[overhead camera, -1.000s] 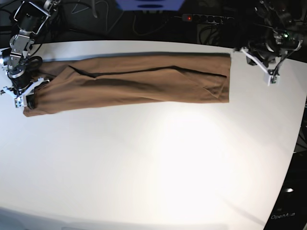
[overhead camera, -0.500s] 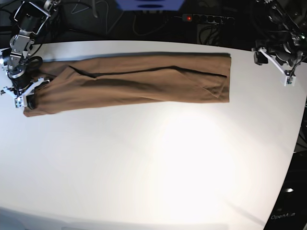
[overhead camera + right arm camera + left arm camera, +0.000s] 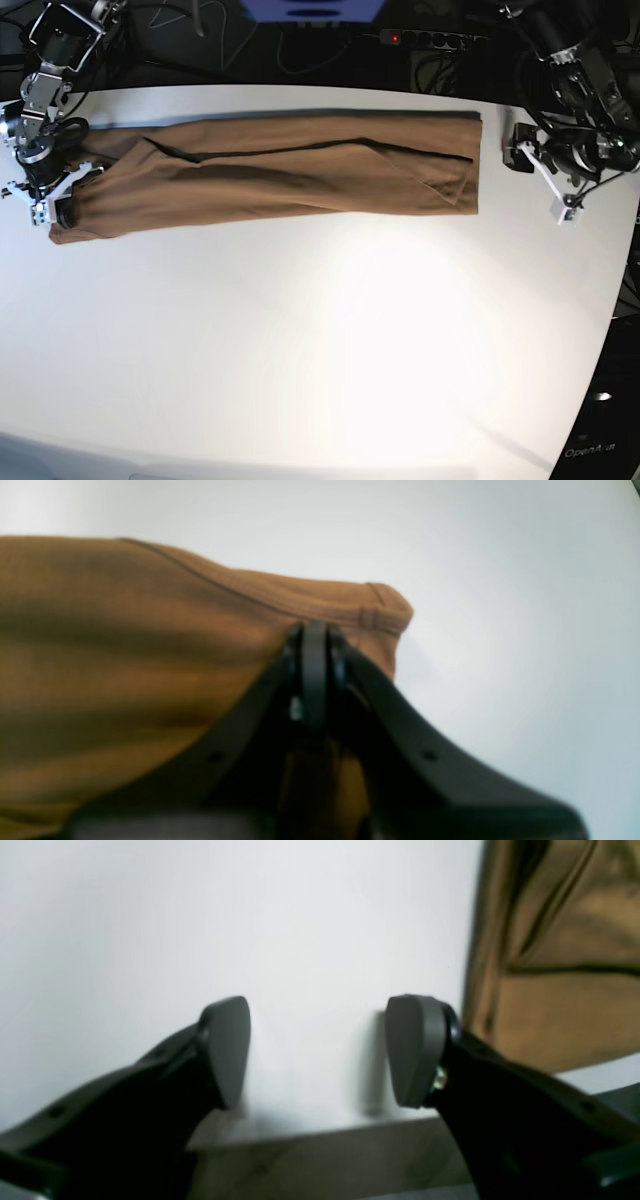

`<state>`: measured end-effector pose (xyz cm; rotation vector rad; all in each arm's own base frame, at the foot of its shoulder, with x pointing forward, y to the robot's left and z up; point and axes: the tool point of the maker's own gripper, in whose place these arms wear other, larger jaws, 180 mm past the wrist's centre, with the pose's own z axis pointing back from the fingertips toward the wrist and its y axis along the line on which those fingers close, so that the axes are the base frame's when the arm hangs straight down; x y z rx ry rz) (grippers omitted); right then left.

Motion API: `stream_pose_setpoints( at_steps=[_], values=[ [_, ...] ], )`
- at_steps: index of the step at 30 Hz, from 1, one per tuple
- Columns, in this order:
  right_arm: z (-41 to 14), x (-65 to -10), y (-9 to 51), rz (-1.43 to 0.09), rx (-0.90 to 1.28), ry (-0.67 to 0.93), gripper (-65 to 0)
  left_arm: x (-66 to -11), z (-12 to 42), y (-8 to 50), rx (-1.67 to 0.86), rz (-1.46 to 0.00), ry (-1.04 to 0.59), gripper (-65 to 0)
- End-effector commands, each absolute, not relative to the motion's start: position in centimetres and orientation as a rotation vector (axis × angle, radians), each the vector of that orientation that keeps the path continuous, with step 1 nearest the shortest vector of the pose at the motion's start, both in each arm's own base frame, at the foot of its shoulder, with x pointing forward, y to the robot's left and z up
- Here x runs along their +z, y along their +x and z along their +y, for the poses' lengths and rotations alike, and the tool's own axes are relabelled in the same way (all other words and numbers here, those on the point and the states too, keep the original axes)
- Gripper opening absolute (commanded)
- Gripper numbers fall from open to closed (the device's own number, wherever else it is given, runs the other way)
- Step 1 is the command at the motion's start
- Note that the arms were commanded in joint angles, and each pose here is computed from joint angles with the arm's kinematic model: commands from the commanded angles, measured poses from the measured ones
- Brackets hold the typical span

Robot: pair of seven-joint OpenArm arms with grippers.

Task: Fold the T-shirt properly
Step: 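Lower the open left gripper back onto the strip end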

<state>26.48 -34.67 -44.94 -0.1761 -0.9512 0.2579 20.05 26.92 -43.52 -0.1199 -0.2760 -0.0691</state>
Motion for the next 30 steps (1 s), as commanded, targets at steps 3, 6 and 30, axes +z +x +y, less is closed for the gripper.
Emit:
stream_pose_setpoints(
  at_steps=[3, 6, 30],
  values=[
    [-34.5, -48.4, 23.3, -0.74, 0.307, -0.163, -64.4, -44.2, 26.9, 19.4, -0.067, -0.24, -0.132, -23.9],
    [-34.5, -48.4, 23.3, -0.739, 0.308, -0.164, -64.4, -44.7, 26.6, 19.0, -0.058, -0.227, -0.157, -23.9],
    [-32.4, -50.3, 22.3, -0.667, 0.368, -0.156, -64.6, -42.5, 24.3, 16.7, -0.034, -0.344, -0.474, -23.9]
  ],
)
